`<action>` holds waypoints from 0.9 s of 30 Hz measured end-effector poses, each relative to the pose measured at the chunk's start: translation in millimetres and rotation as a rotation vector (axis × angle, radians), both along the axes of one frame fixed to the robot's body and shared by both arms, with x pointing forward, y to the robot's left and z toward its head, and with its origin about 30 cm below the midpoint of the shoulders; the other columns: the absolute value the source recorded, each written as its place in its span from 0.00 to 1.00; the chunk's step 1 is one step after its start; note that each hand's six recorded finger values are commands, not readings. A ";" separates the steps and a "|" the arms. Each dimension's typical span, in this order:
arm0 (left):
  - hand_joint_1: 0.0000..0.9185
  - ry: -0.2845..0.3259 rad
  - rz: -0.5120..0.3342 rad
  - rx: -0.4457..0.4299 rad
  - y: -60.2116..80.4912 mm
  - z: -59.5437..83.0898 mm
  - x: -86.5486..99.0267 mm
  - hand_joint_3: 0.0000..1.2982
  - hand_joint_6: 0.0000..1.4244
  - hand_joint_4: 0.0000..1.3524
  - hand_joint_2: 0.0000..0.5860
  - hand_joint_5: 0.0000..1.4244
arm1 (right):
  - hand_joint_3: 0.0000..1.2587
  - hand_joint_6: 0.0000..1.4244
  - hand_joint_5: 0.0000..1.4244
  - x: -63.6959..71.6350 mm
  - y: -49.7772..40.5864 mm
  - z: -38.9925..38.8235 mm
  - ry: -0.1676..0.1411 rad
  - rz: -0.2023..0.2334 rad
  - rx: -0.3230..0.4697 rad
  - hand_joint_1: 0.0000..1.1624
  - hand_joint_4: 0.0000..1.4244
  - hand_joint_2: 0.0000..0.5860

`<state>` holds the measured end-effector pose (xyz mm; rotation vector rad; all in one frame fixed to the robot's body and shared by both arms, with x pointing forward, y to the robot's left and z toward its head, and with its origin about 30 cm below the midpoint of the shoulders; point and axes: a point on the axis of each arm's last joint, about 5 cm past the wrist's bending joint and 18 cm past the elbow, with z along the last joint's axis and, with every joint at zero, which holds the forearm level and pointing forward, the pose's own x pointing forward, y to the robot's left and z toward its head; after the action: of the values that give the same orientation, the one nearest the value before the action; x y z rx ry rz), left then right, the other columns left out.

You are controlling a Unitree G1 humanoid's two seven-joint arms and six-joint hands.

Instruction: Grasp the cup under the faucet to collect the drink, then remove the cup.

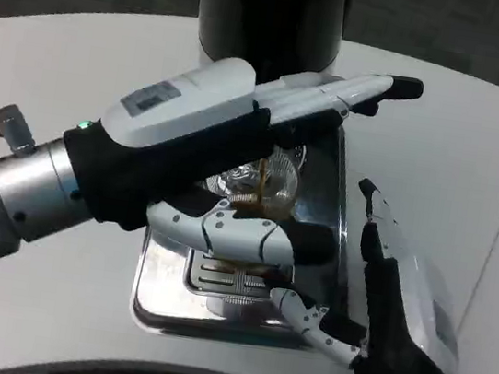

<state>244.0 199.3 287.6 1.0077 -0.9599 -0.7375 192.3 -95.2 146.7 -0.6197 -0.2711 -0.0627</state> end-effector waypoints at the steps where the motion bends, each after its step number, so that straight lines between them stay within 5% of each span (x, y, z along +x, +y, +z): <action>1: 0.00 0.001 0.000 -0.001 -0.1 0.2 -0.1 0.02 0.03 0.00 0.28 0.07 | 0.00 0.07 0.00 2.2 1.2 0.1 0.002 0.011 0.010 0.57 0.00 0.34; 17: 0.00 0.007 0.004 -0.020 0.3 -1.1 -2.4 0.02 0.04 0.00 0.27 0.07 | 0.00 0.06 0.00 31.4 14.9 3.2 -0.016 0.152 0.056 0.58 0.00 0.34; 27: 0.00 0.013 0.005 -0.026 1.2 -2.1 -3.9 0.03 0.04 0.00 0.27 0.07 | 0.00 0.06 0.00 45.5 18.0 -2.8 -0.004 0.152 0.096 0.59 0.00 0.34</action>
<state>240.1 200.5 285.5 0.9812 -0.9532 -0.7243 237.9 -77.2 143.9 -0.5024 -0.3168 0.0686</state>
